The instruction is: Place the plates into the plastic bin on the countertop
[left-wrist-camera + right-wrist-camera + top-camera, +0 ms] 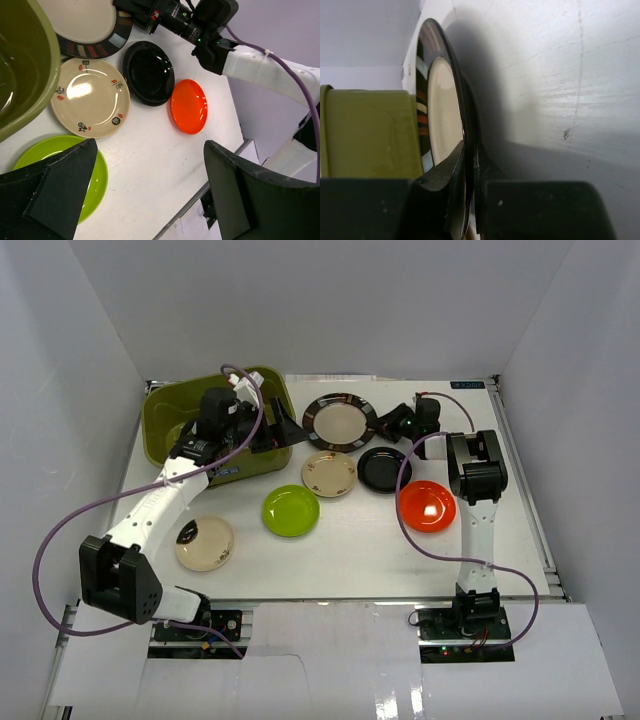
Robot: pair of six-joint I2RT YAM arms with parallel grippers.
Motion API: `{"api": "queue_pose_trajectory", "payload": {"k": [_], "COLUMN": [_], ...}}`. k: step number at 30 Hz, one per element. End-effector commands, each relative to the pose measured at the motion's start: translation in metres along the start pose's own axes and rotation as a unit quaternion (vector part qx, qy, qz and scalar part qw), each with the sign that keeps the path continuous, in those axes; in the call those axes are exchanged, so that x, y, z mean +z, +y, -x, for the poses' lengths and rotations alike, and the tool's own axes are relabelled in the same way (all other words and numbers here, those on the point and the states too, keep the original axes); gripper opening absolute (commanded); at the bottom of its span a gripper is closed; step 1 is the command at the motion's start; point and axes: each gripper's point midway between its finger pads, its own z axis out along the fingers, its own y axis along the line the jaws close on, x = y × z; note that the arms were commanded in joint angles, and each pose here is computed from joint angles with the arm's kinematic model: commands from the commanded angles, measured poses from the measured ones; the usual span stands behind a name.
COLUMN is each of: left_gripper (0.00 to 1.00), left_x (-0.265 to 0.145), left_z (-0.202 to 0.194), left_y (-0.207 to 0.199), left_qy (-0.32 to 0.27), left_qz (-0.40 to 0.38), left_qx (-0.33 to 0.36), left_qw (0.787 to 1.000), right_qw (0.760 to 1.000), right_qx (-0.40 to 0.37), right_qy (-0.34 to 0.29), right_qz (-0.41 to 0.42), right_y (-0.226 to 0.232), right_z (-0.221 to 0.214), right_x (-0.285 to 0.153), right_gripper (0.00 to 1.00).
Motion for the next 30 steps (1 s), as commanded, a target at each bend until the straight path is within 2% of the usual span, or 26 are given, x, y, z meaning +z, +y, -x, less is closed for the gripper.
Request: {"api": "queue_pose_trajectory", "payload": {"k": [1, 5, 6, 8, 9, 10, 12, 15, 19, 24, 26, 28, 29, 30], "left_gripper": [0.98, 0.98, 0.98, 0.98, 0.96, 0.95, 0.92, 0.87, 0.85, 0.80, 0.66, 0.41, 0.22, 0.14], "left_x": [-0.003, 0.003, 0.005, 0.011, 0.014, 0.020, 0.027, 0.040, 0.055, 0.074, 0.078, 0.084, 0.085, 0.085], "left_z": [0.003, 0.006, 0.008, 0.005, 0.005, 0.003, 0.003, 0.006, 0.017, 0.019, 0.014, 0.007, 0.003, 0.001], "left_y": [-0.026, -0.037, -0.042, -0.042, -0.045, -0.041, -0.040, -0.036, -0.040, -0.035, -0.036, -0.029, -0.025, -0.023], "left_qy": [-0.002, -0.003, -0.004, 0.005, 0.005, 0.008, 0.007, 0.002, -0.011, -0.024, -0.024, -0.019, -0.015, -0.014], "left_qz": [-0.048, -0.058, -0.063, -0.068, -0.077, -0.073, -0.069, -0.063, -0.063, -0.060, -0.065, -0.047, -0.041, -0.037], "left_qx": [-0.002, -0.008, -0.014, -0.029, -0.041, -0.047, -0.063, -0.075, -0.078, -0.087, -0.081, -0.085, -0.088, -0.089], "left_qw": [0.999, 0.998, 0.998, 0.997, 0.996, 0.996, 0.996, 0.995, 0.995, 0.994, 0.994, 0.995, 0.995, 0.995], "right_qw": [0.997, 0.988, 0.988, 0.982, 0.982, 0.978, 0.979, 0.970, 0.964, 0.953, 0.951, 0.948, 0.945, 0.944], "right_qx": [0.021, -0.028, -0.028, -0.053, -0.051, -0.069, -0.071, -0.097, -0.097, -0.129, -0.139, -0.143, -0.144, -0.142], "right_qy": [-0.041, -0.080, -0.083, -0.082, -0.084, -0.086, -0.071, -0.065, -0.048, -0.024, 0.001, 0.011, 0.018, 0.022], "right_qz": [0.070, 0.129, 0.130, 0.160, 0.159, 0.174, 0.178, 0.213, 0.243, 0.272, 0.276, 0.286, 0.293, 0.296], "right_y": [0.035, 0.098, 0.097, 0.131, 0.122, 0.141, 0.137, 0.161, 0.173, 0.204, 0.211, 0.216, 0.219, 0.220], "right_z": [0.037, 0.078, 0.081, 0.077, 0.079, 0.077, 0.056, 0.033, -0.003, -0.031, -0.049, -0.058, -0.065, -0.067], "right_x": [-0.020, -0.074, -0.086, -0.111, -0.128, -0.144, -0.160, -0.190, -0.223, -0.239, -0.234, -0.234, -0.234, -0.235], "right_gripper": [0.08, 0.08, 0.08, 0.08, 0.08, 0.08, 0.08, 0.08, 0.08, 0.08, 0.08, 0.08, 0.08, 0.08]}}
